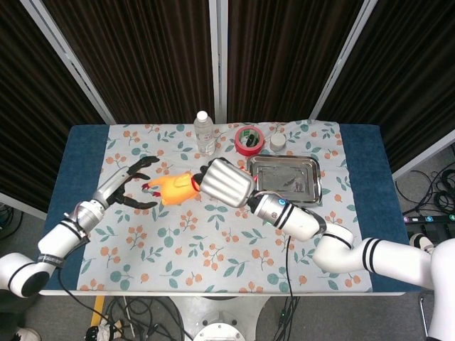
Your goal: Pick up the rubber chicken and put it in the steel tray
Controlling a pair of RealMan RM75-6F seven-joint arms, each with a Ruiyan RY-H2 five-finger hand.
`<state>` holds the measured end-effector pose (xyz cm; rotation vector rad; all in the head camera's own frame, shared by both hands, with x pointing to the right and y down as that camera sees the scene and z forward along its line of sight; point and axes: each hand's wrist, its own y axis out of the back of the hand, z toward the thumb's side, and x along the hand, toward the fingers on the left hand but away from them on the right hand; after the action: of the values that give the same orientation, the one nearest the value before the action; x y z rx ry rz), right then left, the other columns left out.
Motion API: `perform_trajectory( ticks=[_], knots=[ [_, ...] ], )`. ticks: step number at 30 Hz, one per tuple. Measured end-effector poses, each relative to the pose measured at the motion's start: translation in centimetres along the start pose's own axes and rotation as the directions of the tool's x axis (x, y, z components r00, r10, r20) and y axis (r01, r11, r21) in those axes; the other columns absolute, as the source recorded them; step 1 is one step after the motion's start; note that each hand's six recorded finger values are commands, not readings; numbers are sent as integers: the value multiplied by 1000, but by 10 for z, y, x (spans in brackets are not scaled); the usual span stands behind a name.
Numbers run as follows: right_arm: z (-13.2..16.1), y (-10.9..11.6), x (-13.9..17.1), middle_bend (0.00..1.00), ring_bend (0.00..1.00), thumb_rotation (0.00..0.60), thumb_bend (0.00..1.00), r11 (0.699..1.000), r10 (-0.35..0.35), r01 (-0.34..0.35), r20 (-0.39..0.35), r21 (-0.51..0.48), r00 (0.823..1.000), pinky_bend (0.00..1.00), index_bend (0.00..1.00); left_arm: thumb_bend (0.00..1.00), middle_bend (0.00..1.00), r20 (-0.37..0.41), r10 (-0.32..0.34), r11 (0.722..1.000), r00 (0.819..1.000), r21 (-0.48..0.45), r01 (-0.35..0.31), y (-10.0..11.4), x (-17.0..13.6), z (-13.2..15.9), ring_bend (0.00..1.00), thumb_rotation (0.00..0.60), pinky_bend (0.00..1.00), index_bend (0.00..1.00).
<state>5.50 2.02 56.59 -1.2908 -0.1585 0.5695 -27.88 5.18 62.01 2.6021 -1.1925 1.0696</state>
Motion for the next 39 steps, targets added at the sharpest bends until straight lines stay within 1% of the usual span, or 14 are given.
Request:
perform_trajectory(
  ticks=[8,12,15,18,22,24,26,27,32,35,37,38,39],
  knots=[
    [5,3,-7,775,746,600,379,1000,-12,12,-7,-3,1000,1000,981,184,117,-4,-65,998,998,24,65,-13,5,8,89,600,216,162],
    [8,5,-11,775,746,600,378,1000,-18,18,-14,-2,1000,1000,981,181,118,-6,-83,996,997,37,83,-17,10,12,89,600,216,164],
    [10,6,-12,776,746,600,379,1000,-18,18,-15,-9,1000,1000,982,218,156,-20,-94,995,995,37,95,-19,14,13,94,600,217,194],
    [10,5,-11,776,746,600,378,1000,-18,18,-17,-13,1000,1000,981,301,242,-41,-105,994,994,36,107,-20,18,11,161,600,254,272],
    [11,4,-11,776,746,600,378,1000,-16,16,-18,-21,1000,1000,982,443,455,-45,-95,995,994,26,96,-20,21,10,371,600,421,466],
    [13,4,-10,777,749,600,379,999,-17,16,-21,-27,1000,1000,982,493,532,-44,-83,997,996,8,83,-19,23,8,454,600,491,537],
    [14,5,-9,778,753,600,379,999,-20,19,-23,-31,1000,1000,983,525,608,-47,-76,997,996,5,76,-19,24,7,545,600,584,603],
    [15,6,-9,778,753,600,378,999,-22,21,-24,-35,999,1000,983,531,631,-47,-74,997,996,8,74,-19,25,7,569,600,610,622],
    [18,7,-7,778,753,600,378,999,-28,27,-27,-44,999,1000,983,596,806,-38,-47,999,998,-2,47,-17,28,7,726,600,738,776],
    [20,7,-5,778,753,600,377,999,-25,24,-32,-46,999,1000,983,635,848,-32,-26,999,999,-25,25,-16,29,7,764,600,780,818],
    [20,6,-4,778,753,600,378,999,-20,19,-33,-43,999,1000,983,635,844,-32,-16,999,999,-38,15,-15,29,7,763,600,795,815],
    [20,5,-3,778,753,600,379,999,-18,17,-32,-41,999,1000,983,628,814,-31,-10,999,999,-40,9,-14,29,7,736,600,782,772],
    [19,4,-2,778,753,600,379,999,-15,14,-29,-40,999,1000,983,618,745,-30,-6,999,1000,-39,5,-14,28,7,669,600,728,680]
  ],
)
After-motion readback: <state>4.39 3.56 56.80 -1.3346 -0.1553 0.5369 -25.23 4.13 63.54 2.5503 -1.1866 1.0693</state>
